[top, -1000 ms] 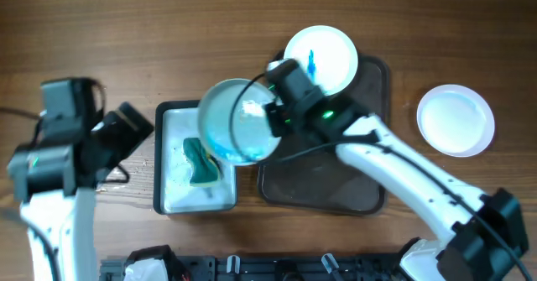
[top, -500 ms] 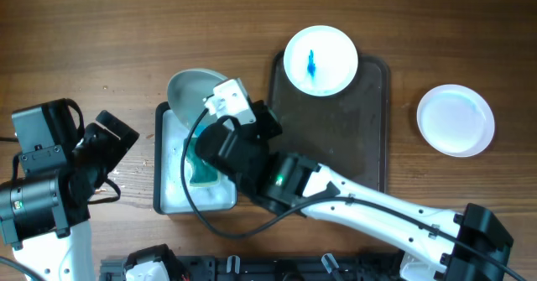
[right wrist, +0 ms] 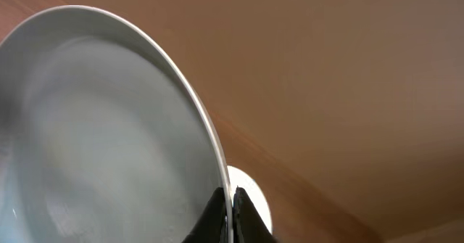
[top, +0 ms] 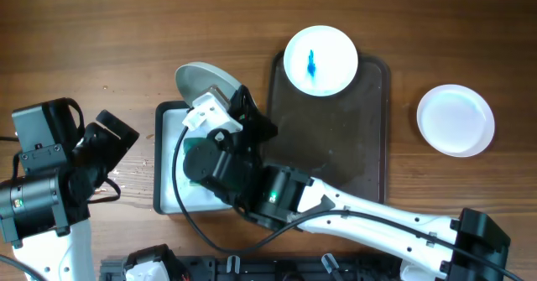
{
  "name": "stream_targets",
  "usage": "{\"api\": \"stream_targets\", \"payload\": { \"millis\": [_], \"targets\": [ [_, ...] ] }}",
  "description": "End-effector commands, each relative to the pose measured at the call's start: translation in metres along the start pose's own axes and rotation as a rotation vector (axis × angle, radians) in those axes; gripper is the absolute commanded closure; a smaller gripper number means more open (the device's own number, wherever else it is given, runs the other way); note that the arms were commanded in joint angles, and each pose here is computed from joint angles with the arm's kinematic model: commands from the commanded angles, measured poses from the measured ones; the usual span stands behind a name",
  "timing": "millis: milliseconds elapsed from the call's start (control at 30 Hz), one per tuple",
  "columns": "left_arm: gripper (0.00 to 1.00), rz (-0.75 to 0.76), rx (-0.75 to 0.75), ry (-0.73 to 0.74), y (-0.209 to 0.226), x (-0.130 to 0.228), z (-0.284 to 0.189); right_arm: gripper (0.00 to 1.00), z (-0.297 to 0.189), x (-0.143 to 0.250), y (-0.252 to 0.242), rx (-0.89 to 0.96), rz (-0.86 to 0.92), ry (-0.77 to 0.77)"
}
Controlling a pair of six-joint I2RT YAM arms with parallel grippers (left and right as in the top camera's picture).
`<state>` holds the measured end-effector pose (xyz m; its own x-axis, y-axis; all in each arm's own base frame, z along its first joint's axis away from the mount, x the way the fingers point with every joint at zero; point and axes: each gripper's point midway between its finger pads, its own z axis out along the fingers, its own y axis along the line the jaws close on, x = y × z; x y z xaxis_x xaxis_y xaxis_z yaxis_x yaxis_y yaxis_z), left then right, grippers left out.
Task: Clean dirty plates on tray and stack at the side
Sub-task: 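Carry the plate over the basin with the right gripper to rinse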
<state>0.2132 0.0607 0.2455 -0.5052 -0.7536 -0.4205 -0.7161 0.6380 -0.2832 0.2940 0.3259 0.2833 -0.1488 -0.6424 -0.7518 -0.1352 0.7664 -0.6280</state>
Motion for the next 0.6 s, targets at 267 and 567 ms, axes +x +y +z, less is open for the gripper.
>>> {"api": "stream_targets", "payload": {
  "millis": [267, 567],
  "targets": [
    [0.0, -0.003, -0.007, -0.021, 0.0017, -0.0052, -0.0033, 0.96, -0.0052, -0.0079, -0.0149, 0.082, -0.051, 0.001],
    [0.0, -0.003, -0.007, -0.021, 0.0017, -0.0052, -0.0033, 0.96, -0.0054, -0.014, -0.0165, 0.086, -0.013, -0.016]
  ]
}}
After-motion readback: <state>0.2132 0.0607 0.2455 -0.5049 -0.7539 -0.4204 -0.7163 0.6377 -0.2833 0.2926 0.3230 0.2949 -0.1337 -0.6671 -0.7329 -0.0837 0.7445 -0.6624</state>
